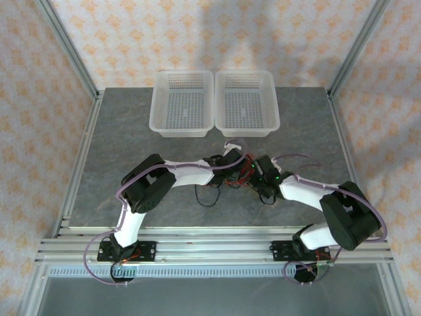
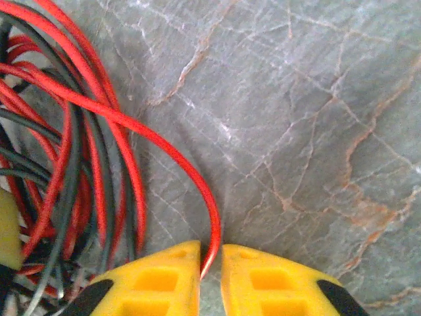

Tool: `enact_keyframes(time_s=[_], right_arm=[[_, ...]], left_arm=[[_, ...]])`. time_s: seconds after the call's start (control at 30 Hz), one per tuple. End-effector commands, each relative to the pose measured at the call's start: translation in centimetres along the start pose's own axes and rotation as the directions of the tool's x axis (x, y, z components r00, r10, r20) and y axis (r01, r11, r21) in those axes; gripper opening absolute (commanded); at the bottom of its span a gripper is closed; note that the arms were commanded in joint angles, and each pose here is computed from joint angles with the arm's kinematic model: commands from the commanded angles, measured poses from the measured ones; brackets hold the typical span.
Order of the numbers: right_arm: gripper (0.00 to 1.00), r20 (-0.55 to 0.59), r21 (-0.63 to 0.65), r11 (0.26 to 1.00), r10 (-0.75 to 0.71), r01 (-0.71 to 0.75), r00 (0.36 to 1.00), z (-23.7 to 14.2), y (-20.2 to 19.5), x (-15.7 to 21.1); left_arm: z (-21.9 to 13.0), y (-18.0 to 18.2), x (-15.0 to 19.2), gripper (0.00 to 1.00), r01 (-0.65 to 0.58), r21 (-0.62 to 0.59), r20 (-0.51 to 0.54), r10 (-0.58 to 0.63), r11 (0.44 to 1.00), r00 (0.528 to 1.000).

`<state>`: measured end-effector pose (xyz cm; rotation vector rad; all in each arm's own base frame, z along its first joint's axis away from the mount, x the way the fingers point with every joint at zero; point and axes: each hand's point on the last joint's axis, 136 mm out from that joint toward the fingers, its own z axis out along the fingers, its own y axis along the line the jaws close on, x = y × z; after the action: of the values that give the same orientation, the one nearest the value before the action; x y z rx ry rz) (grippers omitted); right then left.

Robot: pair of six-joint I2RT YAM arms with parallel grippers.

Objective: Untangle the cables

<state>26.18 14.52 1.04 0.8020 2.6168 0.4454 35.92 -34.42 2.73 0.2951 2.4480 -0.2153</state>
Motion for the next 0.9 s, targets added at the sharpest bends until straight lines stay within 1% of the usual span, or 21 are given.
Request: enact_keyframes(time_s=[0.0, 0.07, 0.17, 0.3, 0.4, 0.53, 0.6, 0.67, 0.73, 0.8, 0.87], right_arm=[[0.06, 0.051, -0.145, 0.986, -0.077, 0.083, 0.996, 1.1, 4.3, -1.4], [0.03, 0.069, -0.106, 0.985, -0.132, 0.139, 0.989, 0.9, 3.9, -2.0], [0.0, 0.091, -0.008, 0.969, -0.244, 0.246, 0.966, 0.7, 3.1, -3.0], [0.0, 0.1, 0.095, 0.922, -0.384, 0.376, 0.918, 0.0, 2.5, -4.2], [0.0, 0.1, 0.135, 0.885, -0.459, 0.445, 0.883, -0.7, 2.5, -4.8], [0.0, 0.117, 0.199, 0.849, -0.517, 0.49, 0.848, -1.4, 2.4, -6.0], [0.0, 0.117, 0.213, 0.835, -0.537, 0.507, 0.836, -1.5, 2.5, -6.3], [0.0, 0.113, 0.214, 0.826, -0.551, 0.521, 0.827, -1.6, 2.7, -6.4], [0.0, 0.11, 0.206, 0.82, -0.562, 0.534, 0.82, -1.6, 3.1, -6.4], [0.0, 0.104, 0.185, 0.819, -0.566, 0.543, 0.818, -1.7, 3.6, -6.2], [0.01, 0.095, 0.155, 0.828, -0.556, 0.539, 0.826, -1.7, 4.1, -5.9]], left_arm=[[-0.5, 3.7, 3.5, 0.09, 0.01, -0.114, -0.069, -0.018, 0.993, 0.997], [-1.7, 4.6, 3.6, 0.09, 0.026, -0.131, -0.058, -0.034, 0.991, 0.998], [-4.0, 5.7, 2.9, 0.11, 0.046, -0.157, -0.026, -0.051, 0.987, 0.998], [-6.5, 7.3, 2.1, 0.16, 0.054, -0.201, 0.007, -0.054, 0.978, 0.999], [-7.5, 8.3, 2.0, 0.17, 0.053, -0.242, 0.018, -0.05, 0.969, 0.999], [-8.0, 10.2, 2.6, 0.25, 0.049, -0.324, 0.023, -0.044, 0.945, 0.999], [-8.1, 10.7, 2.9, 0.28, 0.036, -0.348, 0.016, -0.033, 0.937, 0.999], [-8.1, 10.8, 3.0, 0.35, 0.034, -0.352, 0.012, -0.031, 0.935, 0.999], [-8.3, 10.5, 2.9, 0.43, 0.044, -0.332, 0.018, -0.04, 0.942, 0.999], [-8.4, 10.0, 2.5, 0.45, 0.061, -0.299, 0.03, -0.054, 0.952, 0.998], [-8.7, 9.4, 2.0, 0.46, 0.075, -0.263, 0.042, -0.067, 0.962, 0.997]])
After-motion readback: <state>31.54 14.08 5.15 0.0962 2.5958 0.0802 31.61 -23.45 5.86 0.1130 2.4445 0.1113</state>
